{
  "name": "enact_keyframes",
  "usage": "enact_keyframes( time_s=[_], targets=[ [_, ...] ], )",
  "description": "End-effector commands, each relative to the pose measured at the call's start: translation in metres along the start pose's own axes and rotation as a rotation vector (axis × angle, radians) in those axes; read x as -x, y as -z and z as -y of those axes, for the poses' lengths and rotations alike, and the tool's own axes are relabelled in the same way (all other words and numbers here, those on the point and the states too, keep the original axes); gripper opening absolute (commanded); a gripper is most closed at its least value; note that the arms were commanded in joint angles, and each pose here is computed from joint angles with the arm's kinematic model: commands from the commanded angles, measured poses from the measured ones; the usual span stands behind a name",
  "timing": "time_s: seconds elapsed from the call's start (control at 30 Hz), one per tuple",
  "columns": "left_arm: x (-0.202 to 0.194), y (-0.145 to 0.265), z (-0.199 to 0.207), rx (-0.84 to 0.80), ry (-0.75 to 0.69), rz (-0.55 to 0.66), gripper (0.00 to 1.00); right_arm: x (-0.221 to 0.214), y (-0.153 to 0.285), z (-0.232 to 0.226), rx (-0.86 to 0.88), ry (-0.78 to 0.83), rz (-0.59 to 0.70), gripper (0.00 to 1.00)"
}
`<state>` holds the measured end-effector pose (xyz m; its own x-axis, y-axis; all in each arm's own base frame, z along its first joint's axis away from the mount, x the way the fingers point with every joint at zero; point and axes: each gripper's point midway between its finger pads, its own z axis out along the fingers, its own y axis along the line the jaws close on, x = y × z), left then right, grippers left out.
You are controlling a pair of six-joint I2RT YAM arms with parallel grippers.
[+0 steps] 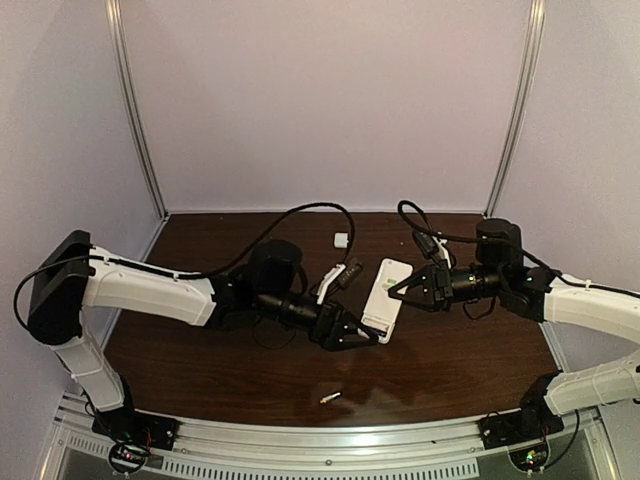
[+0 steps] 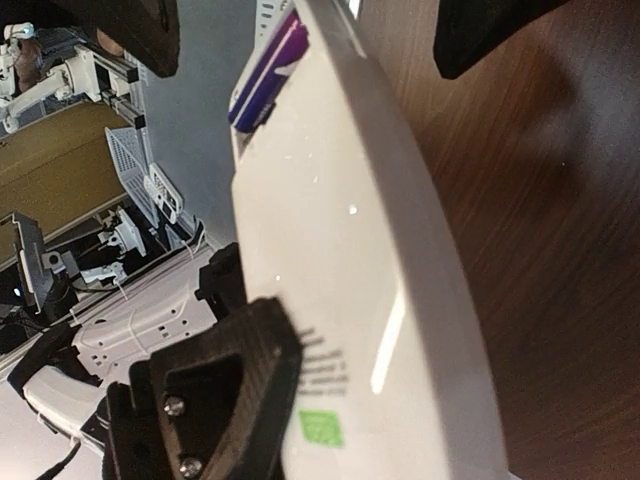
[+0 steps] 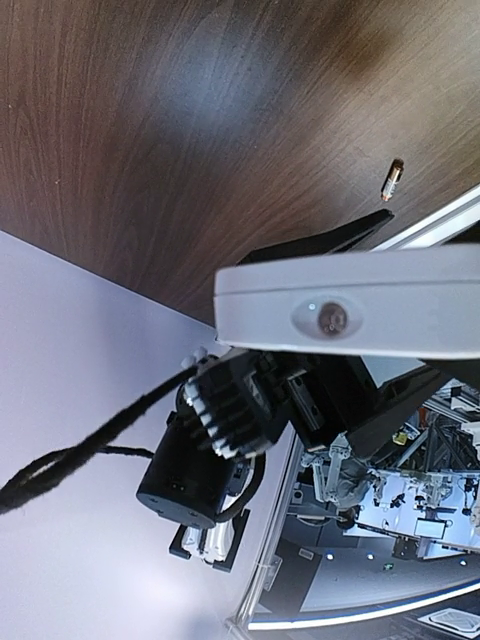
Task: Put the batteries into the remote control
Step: Adjust the battery in the battery compartment.
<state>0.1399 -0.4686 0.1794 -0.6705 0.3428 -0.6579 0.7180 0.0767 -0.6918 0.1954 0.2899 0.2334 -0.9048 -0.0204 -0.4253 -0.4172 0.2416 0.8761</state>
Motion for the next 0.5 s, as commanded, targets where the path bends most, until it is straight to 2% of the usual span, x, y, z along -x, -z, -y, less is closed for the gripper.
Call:
enact_keyframes(
  time_s=[0.0, 0.13, 0.23, 0.37, 0.47],
  targets=[
    [0.03, 0.025, 0.027, 0.013, -0.199, 0.098, 0.94, 0.006, 0.0, -0.004, -0.008, 0.03, 0.012, 0.0],
    [0.047, 0.058, 0.039, 0.129, -0.403, 0.202, 0.97, 0.008, 0.0, -0.005, -0.006, 0.019, 0.018, 0.0],
    [0.047, 0.073, 0.045, 0.287, -0.651, 0.224, 0.97, 0.008, -0.001, -0.005, -0.001, -0.001, 0.018, 0.0],
    [0.021, 0.058, 0.052, 0.522, -1.081, 0.127, 0.95, 0.008, -0.003, -0.001, -0.002, -0.055, 0.02, 0.0],
    [0.012, 0.045, 0.057, 0.576, -1.247, 0.072, 0.85, 0.008, -0.003, 0.002, -0.005, -0.099, 0.028, 0.0]
  ],
)
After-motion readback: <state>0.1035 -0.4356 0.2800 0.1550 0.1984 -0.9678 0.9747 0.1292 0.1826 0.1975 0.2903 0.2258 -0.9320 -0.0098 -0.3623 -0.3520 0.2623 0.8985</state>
